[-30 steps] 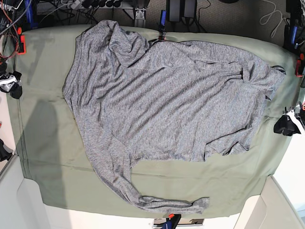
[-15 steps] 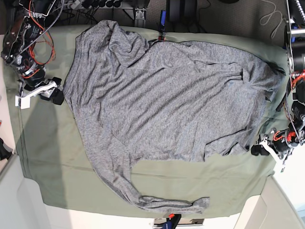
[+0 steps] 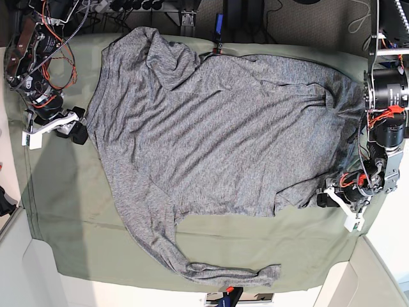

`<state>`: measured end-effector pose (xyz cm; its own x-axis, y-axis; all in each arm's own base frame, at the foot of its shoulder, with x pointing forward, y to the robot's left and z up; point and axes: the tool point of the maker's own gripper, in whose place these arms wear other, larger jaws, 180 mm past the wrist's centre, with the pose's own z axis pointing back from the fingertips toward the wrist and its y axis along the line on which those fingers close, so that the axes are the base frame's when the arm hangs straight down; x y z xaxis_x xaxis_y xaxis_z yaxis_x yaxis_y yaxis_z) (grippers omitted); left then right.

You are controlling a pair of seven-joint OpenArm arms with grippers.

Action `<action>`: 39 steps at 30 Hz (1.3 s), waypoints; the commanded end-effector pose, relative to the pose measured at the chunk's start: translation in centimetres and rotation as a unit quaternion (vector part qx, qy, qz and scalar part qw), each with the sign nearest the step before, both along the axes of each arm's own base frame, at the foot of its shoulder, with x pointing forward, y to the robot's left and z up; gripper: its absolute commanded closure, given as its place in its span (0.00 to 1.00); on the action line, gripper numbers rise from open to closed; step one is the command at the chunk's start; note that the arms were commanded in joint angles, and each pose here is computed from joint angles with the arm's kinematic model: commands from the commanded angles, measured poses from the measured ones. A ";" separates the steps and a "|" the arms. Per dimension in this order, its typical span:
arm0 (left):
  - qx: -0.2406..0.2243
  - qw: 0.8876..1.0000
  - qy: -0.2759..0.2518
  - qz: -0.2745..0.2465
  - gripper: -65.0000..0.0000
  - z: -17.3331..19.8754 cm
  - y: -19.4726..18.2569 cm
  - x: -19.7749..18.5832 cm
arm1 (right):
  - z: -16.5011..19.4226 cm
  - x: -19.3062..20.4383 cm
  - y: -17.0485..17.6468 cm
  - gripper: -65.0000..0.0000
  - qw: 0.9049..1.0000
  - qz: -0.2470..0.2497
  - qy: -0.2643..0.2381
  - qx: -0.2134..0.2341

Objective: Fold the T-shirt properly
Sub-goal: 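Release the shirt and move both grippers toward the shirt's hem corners, then grasp the shirt hem corners with both grippers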

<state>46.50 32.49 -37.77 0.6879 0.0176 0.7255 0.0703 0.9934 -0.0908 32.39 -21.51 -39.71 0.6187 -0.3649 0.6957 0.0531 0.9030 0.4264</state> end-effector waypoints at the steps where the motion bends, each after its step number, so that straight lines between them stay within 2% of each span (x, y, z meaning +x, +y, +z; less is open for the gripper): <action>1: 0.001 0.999 -0.034 0.009 0.49 2.5 0.7 1.6 | 1.5 1.1 -0.4 0.49 1.000 -0.002 -0.026 -0.005; 4: 0.002 0.999 -0.032 0.009 0.50 2.2 0.2 1.8 | 1.5 1.1 -0.4 0.49 1.000 -0.002 -0.026 -0.005; 5: 0.005 1.000 -0.030 0.009 0.54 2.1 0.1 1.8 | 1.5 1.1 -0.4 0.49 1.000 -0.002 -0.026 -0.005; 10: 0.029 0.999 -0.038 0.005 0.98 2.2 0.4 2.0 | 1.5 1.1 -0.4 0.49 1.000 -0.002 -0.025 -0.004; 11: 0.033 0.999 -0.043 0.004 1.00 2.4 0.6 2.1 | 1.6 1.1 -0.3 0.49 1.000 -0.002 -0.027 -0.001; 16: 0.055 0.996 -0.060 0.033 1.00 3.9 3.2 2.4 | 3.1 1.4 0.0 0.49 0.999 0.004 -0.043 0.011; 26: 0.061 0.995 -0.051 0.055 1.00 5.3 6.8 1.2 | 11.1 1.9 -2.9 0.49 0.990 0.009 -0.114 -0.086; 33: 0.056 0.997 -0.044 0.038 1.00 4.9 6.3 0.8 | 16.6 2.1 -5.9 0.49 0.971 0.000 -0.156 -0.179; 36: 0.041 0.998 -0.048 0.002 1.00 5.1 4.9 1.0 | 18.8 2.8 -6.4 0.49 0.965 0.004 -0.181 -0.192; 39: 0.039 0.997 -0.067 -0.012 1.00 6.7 4.3 1.9 | 21.1 3.8 -6.8 0.49 0.958 0.004 -0.207 -0.199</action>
